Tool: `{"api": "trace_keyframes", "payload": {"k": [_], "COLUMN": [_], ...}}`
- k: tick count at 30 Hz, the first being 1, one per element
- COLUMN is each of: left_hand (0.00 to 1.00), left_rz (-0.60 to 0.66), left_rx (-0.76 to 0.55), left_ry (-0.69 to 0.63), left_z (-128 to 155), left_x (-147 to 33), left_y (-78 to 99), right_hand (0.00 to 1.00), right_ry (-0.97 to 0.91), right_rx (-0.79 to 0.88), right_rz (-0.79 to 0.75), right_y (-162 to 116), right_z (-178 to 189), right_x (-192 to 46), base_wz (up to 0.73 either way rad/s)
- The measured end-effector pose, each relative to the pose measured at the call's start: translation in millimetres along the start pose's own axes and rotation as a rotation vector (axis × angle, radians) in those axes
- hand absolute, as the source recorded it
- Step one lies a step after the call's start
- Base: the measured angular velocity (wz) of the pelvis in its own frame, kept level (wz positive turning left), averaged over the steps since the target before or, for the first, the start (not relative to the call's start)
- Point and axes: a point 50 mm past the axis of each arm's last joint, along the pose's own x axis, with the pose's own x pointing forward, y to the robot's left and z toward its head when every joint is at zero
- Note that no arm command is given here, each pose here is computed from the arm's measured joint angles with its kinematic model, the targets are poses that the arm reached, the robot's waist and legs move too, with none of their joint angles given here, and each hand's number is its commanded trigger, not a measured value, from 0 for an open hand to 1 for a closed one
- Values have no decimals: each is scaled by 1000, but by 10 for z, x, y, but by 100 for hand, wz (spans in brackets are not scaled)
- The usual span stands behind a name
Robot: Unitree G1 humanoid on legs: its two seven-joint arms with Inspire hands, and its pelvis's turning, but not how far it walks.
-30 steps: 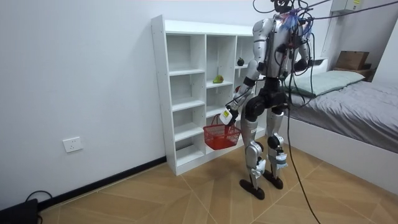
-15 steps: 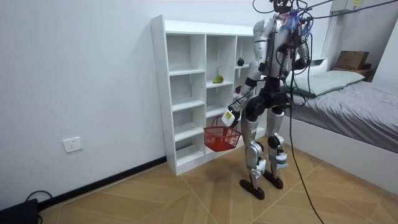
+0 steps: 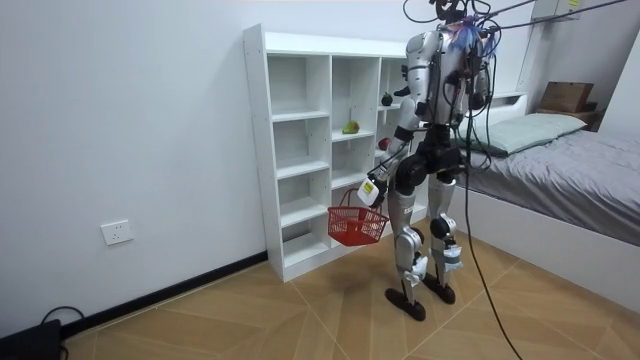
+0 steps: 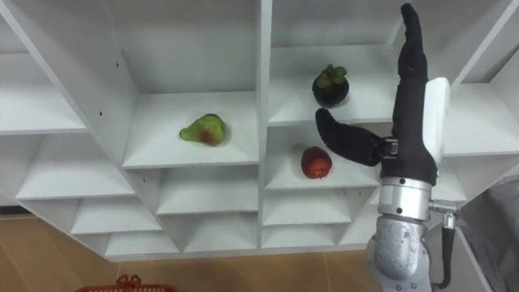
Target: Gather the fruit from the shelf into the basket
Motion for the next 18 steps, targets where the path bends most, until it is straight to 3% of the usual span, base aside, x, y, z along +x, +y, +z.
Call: {"api": "trace_keyframes", "payload": {"k": [7,18], "left_hand": [100,100], "left_rz": [-8,-27], "left_rx": [6,28], "left_ry": [-30,-44], "left_z": [66,116], "left_x": [5,17], "left_y": [20,6], "right_hand": [0,0], "right_ry": [-60,-10], "right_rx": [-14,6], "right_rz": [-20,-29], "right_y": [-44,-29], "right_z": [65,-37], "right_x": [148,163], "base_wz": [0,1]}}
